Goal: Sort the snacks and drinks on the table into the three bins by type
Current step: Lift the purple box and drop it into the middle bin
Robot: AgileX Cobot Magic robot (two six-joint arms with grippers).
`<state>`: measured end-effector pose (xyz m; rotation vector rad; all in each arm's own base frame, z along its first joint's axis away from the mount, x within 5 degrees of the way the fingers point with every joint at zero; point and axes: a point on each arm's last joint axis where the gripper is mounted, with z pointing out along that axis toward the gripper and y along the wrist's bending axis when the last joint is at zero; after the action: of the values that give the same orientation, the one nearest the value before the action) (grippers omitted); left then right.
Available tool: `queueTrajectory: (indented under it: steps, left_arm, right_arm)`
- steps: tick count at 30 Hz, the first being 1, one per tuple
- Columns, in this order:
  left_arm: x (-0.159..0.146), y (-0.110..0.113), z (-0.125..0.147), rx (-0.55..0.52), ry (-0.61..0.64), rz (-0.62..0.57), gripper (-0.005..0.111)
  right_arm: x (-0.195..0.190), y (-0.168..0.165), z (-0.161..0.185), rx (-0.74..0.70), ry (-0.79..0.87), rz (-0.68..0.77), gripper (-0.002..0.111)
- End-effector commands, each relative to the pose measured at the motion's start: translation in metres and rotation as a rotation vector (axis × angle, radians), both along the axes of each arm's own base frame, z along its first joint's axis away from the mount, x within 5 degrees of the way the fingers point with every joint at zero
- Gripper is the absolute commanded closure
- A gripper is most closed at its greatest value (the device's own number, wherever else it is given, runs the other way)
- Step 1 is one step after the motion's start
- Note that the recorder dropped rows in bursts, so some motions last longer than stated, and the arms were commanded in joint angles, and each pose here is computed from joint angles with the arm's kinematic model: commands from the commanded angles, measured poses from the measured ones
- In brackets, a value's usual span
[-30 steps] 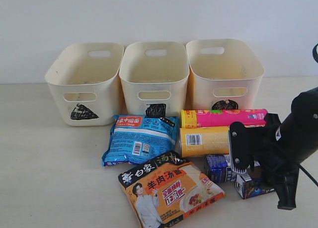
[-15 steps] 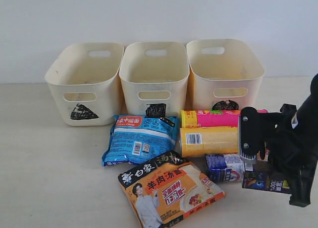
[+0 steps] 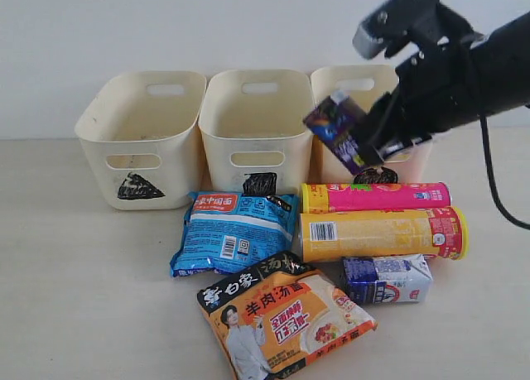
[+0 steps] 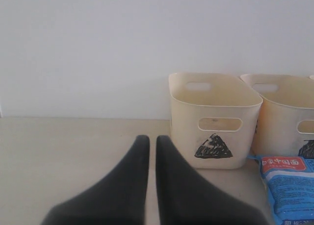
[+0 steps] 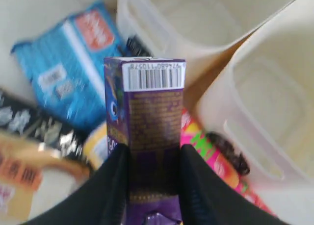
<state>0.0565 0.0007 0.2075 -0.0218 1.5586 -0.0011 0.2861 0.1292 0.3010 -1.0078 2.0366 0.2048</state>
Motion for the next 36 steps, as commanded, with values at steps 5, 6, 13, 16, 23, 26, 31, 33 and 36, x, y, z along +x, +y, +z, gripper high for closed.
queueTrajectory:
  steps: [5, 6, 13, 16, 23, 26, 31, 33, 36]
  left_arm:
    - [0.0, 0.0, 0.0, -0.014, -0.015, 0.003, 0.102]
    - [0.0, 0.0, 0.0, -0.014, -0.015, 0.003, 0.102]
    - [0.0, 0.0, 0.0, -0.014, -0.015, 0.003, 0.102]
    - [0.0, 0.0, 0.0, -0.014, -0.015, 0.003, 0.102]
    - [0.0, 0.0, 0.0, -0.014, -0.015, 0.003, 0.102]
    - [0.0, 0.0, 0.0, -0.014, -0.015, 0.003, 0.102]
    - [0.0, 0.0, 0.0, -0.014, -0.015, 0.003, 0.102]
    - [0.0, 0.0, 0.0, -0.014, -0.015, 0.003, 0.102]
    - [0.0, 0.0, 0.0, -0.014, -0.015, 0.003, 0.102]
  right_arm:
    - [0.041, 0.017, 0.005, 0.246, -0.184, -0.246, 0.108]
    - [0.047, 0.022, 0.001, 0.234, -0.184, -0.238, 0.108]
    - [0.098, 0.059, -0.03, 0.153, -0.251, -0.211, 0.108]
    - [0.118, 0.065, -0.038, 0.153, -0.286, -0.24, 0.108]
    - [0.147, 0.08, -0.051, 0.162, -0.302, -0.242, 0.108]
    - [0.157, 0.084, -0.061, 0.157, -0.296, -0.242, 0.108]
    - [0.163, 0.088, -0.072, 0.151, -0.279, -0.236, 0.093]
    - [0.164, 0.089, -0.076, 0.146, -0.271, -0.236, 0.076]
    - [0.164, 0.089, -0.076, 0.147, -0.27, -0.234, 0.05]
